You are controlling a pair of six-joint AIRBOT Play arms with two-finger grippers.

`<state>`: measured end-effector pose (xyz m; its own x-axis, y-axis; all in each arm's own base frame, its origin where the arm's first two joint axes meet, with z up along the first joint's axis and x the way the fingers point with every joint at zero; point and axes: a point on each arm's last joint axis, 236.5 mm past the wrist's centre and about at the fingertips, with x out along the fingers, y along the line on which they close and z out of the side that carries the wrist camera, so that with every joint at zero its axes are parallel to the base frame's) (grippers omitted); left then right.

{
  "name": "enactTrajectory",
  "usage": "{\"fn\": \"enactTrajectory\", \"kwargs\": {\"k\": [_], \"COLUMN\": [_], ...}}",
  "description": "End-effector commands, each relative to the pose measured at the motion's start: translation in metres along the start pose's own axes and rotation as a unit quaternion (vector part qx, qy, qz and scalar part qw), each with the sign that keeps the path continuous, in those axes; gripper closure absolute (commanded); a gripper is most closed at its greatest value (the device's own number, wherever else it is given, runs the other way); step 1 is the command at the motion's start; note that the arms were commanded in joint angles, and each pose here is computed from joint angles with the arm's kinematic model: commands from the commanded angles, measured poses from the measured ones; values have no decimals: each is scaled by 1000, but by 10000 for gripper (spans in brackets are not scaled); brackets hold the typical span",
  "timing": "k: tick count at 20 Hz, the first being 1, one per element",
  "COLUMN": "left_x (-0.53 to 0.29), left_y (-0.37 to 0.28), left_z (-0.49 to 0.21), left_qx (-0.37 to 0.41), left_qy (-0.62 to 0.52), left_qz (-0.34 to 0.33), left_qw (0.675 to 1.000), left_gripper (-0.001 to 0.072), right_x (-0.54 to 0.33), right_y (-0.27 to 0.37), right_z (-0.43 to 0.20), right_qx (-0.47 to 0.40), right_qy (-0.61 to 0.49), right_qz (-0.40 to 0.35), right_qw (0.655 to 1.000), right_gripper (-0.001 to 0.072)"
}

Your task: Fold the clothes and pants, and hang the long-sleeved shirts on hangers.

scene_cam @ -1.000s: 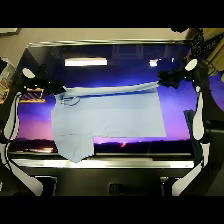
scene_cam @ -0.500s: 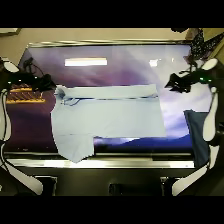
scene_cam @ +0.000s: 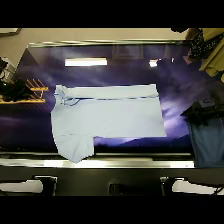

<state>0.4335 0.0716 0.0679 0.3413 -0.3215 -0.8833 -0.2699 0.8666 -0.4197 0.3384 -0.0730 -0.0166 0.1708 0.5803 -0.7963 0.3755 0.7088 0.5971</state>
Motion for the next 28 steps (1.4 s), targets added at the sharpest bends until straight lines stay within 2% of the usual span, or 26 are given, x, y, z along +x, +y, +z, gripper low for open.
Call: {"fn": "enactTrajectory", "kwargs": {"k": [1,6,8,18,22,23,25,26,28], "left_x": [-13,-16,-16,-15,-15,-15,-16,-15,-10], "left_y": [9,7,7,7,8,8,10,14,33], "left_z": [-30,-42,-41,-39,-39,-39,-40,-44,-58], "left_qx": [-20,-20,-20,-21,-21,-21,-23,-24,-52], "left_qy": [-5,-3,-3,-7,-7,-7,-6,-3,-1], "left_qz": [5,5,5,5,5,5,6,7,11], "left_qw": [1000,1000,1000,1000,1000,1000,1000,1000,999], "left_gripper": [374,374,374,374,374,374,374,374,374], "right_x": [38,67,71,94,121,125,128,127,123], "right_y": [-21,-33,-35,-25,-11,-8,-4,-3,0], "right_z": [-46,-64,-63,-66,-75,-75,-74,-74,-74], "right_qx": [17,12,12,24,-2,-7,-10,-10,-15], "right_qy": [28,35,27,8,26,26,25,24,20], "right_qz": [16,22,23,57,33,28,30,32,32], "right_qw": [999,999,999,998,999,999,999,999,999], "right_gripper": [332,329,286,286,292,328,606,679,678]}}
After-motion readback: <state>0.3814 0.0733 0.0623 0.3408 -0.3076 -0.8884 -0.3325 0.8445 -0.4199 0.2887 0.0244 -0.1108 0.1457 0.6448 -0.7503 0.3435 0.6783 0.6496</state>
